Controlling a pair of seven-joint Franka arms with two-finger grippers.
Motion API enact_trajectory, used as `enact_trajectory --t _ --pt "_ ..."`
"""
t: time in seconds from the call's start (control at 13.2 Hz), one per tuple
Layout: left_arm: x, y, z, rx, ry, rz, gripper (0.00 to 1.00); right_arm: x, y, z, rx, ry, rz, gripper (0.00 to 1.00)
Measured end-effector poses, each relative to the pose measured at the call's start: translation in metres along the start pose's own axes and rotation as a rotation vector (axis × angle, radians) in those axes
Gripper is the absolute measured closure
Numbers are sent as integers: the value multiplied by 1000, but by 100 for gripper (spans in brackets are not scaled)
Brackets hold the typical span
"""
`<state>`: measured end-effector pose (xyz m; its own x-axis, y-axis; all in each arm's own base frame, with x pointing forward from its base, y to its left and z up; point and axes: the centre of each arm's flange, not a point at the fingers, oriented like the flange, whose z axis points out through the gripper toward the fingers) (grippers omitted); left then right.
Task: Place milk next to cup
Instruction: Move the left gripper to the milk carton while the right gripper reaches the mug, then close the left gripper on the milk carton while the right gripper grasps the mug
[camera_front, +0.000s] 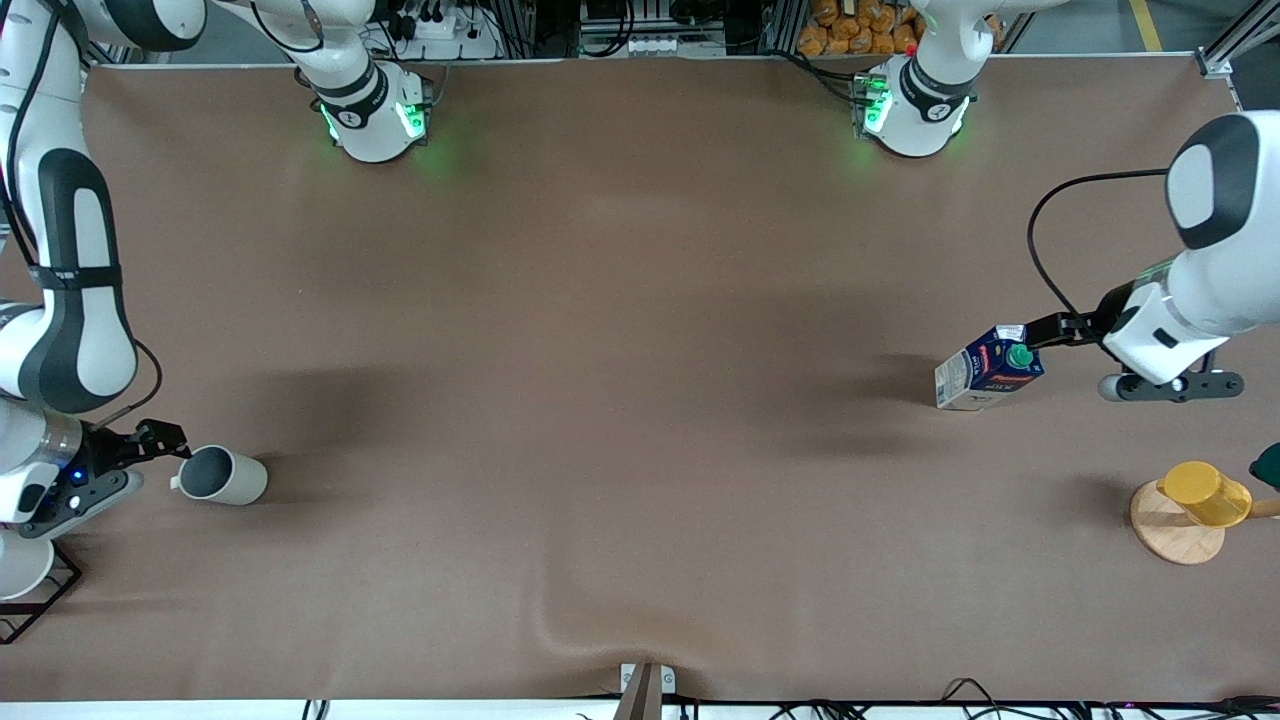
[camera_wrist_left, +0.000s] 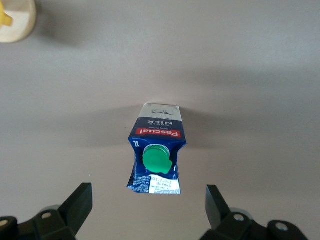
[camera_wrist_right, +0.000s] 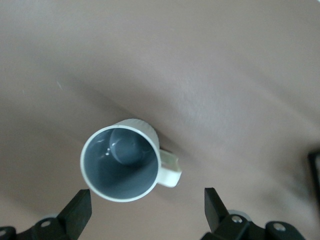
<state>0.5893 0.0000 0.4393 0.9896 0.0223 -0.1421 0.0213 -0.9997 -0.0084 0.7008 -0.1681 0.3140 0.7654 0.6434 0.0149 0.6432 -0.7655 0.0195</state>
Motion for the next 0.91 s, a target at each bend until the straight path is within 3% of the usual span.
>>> enact_trajectory --t 0.38,0.6,0.91 --pt "-3 -4 40 -2 4 -6 0 2 1 18 7 20 -238 0" --pt "-1 -7 48 -3 -3 -10 0 -1 4 42 42 87 -346 0" --pt "3 -7 78 -6 9 -10 0 -7 15 63 7 133 -436 0"
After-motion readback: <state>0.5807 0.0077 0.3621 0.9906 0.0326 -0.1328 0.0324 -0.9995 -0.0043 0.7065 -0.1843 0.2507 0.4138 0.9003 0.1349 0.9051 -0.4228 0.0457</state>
